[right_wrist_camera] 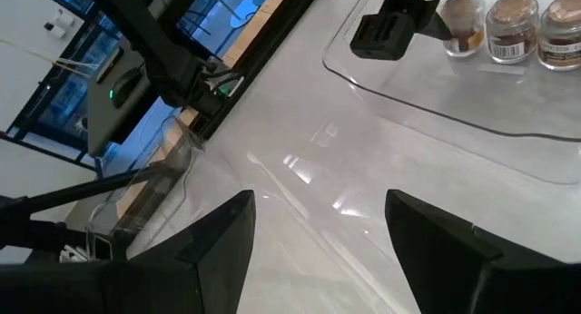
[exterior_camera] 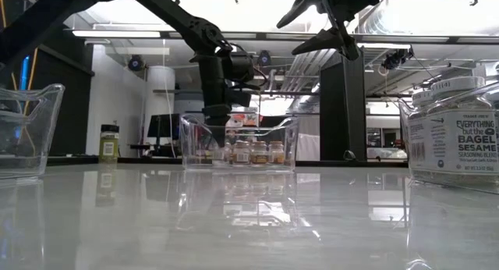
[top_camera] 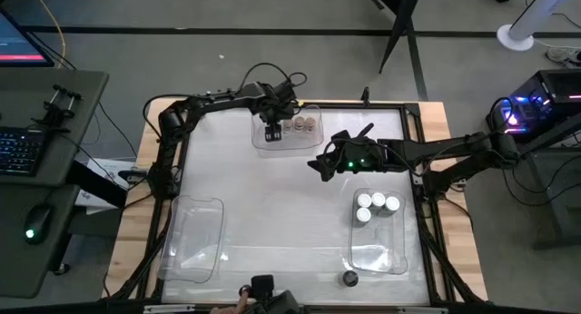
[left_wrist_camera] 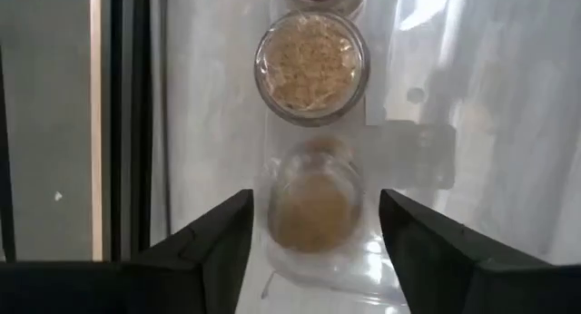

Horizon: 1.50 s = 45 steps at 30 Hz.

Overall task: Sort spices by type
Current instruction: Put the brown seasoning bottle into the top transparent bin, then put the green seasoning bottle into the bottom left transparent bin

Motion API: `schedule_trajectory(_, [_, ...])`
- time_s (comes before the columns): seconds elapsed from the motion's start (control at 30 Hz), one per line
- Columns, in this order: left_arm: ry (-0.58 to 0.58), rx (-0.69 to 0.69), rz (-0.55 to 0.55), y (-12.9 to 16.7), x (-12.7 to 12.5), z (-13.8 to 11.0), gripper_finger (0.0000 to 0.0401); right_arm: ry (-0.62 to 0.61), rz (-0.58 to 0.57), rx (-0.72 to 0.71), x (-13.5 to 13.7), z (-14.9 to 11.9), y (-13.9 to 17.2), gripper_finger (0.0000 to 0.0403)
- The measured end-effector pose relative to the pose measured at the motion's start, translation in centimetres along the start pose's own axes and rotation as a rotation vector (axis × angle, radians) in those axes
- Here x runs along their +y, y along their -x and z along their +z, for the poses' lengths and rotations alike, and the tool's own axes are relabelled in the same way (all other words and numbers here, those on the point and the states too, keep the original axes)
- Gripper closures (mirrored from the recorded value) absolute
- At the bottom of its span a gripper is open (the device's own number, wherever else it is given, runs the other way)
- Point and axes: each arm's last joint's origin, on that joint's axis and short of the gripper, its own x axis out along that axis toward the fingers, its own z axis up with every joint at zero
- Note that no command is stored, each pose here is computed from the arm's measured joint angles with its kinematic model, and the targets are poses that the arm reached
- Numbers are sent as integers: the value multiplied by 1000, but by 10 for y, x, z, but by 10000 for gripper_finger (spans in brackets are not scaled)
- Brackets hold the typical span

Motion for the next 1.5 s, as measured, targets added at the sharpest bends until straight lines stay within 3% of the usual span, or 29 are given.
schedule_trajectory(0.33, [3,-24,11,9,2,1,176,9,0,0,0,0,0,160])
schedule_trajectory(0.57, [133,-183,3,73,8,-1,178,36,-2,2,0,0,0,160])
schedule_trajectory(0.73, [317,-244,-73,120,-2,-32,181,41,-7,-2,-2,2,-1,160])
schedule_trajectory(0.87, [507,-225,114,129,-4,-82,196,42,-23,-17,-7,8,-2,160])
schedule_trajectory(1.0, [848,-177,286,125,-6,-147,227,48,-12,-1,-13,15,-4,160])
schedule_trajectory(1.13, [1164,-312,428,123,-12,-191,294,49,-9,4,-18,20,-5,160])
schedule_trajectory(1.27, [1355,-448,588,115,-7,-213,387,64,-1,12,-22,26,-6,160])
schedule_trajectory(1.33, [1395,-449,646,108,0,-220,390,56,14,27,-24,28,-6,160])
schedule_trajectory(1.5, [1407,-419,800,90,6,-209,400,49,36,46,-27,30,-7,160])
